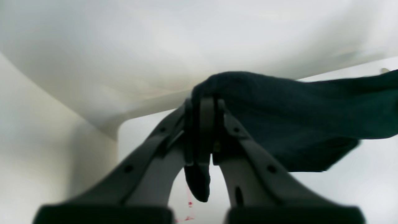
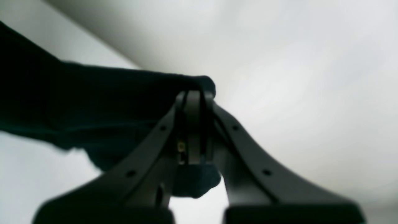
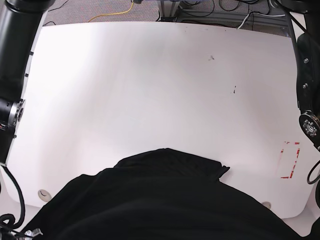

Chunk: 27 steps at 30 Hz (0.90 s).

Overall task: Layout the t-shirt on the table in an organized manner, then fold the t-shirt properly
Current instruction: 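Stretch the shirt between both grippers and lower it onto the table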

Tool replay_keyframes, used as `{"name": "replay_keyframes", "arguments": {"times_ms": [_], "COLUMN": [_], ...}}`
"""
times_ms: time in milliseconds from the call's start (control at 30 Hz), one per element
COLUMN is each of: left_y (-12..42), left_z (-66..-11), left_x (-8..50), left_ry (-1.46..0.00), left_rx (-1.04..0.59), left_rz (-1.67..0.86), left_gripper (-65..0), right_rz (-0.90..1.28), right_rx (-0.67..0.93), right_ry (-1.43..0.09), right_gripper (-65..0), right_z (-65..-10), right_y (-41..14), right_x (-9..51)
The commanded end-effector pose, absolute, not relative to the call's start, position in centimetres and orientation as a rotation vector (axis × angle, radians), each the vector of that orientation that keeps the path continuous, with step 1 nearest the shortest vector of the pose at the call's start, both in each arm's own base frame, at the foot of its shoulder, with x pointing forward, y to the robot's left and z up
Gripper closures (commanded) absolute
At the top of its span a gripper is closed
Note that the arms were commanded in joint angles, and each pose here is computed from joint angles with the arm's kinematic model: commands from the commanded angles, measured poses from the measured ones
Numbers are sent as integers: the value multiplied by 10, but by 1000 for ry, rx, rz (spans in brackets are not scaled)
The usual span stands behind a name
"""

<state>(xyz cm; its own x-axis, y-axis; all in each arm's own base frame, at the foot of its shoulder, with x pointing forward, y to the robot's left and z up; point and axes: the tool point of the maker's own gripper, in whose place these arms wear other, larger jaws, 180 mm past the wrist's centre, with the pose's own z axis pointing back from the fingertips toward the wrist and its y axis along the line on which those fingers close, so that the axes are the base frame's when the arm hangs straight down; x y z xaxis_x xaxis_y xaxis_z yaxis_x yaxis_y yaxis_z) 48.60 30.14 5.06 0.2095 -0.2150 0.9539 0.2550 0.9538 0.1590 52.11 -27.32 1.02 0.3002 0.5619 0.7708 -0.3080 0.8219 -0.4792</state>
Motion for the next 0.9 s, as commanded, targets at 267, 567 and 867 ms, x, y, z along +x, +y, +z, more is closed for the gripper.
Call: {"name": "replay_keyframes", "arguments": {"times_ms": [267, 567, 867], "left_y": [285, 270, 264], "left_z": [71, 61, 31], "left_x": [452, 439, 431], "left_ry": [-1470, -1487, -1439], "left_rx": [132, 138, 172], "left_rz": [-416, -473, -501], "left_gripper": [0, 0, 0], "right_rz": [657, 622, 631], "right_rx": [-385, -421, -461], "right_ry": [-1546, -1550, -1515], "right_gripper": [0, 0, 0], "right_z": [130, 115, 82], "right_y": [-235, -246, -249], "right_x": [468, 450, 434]}}
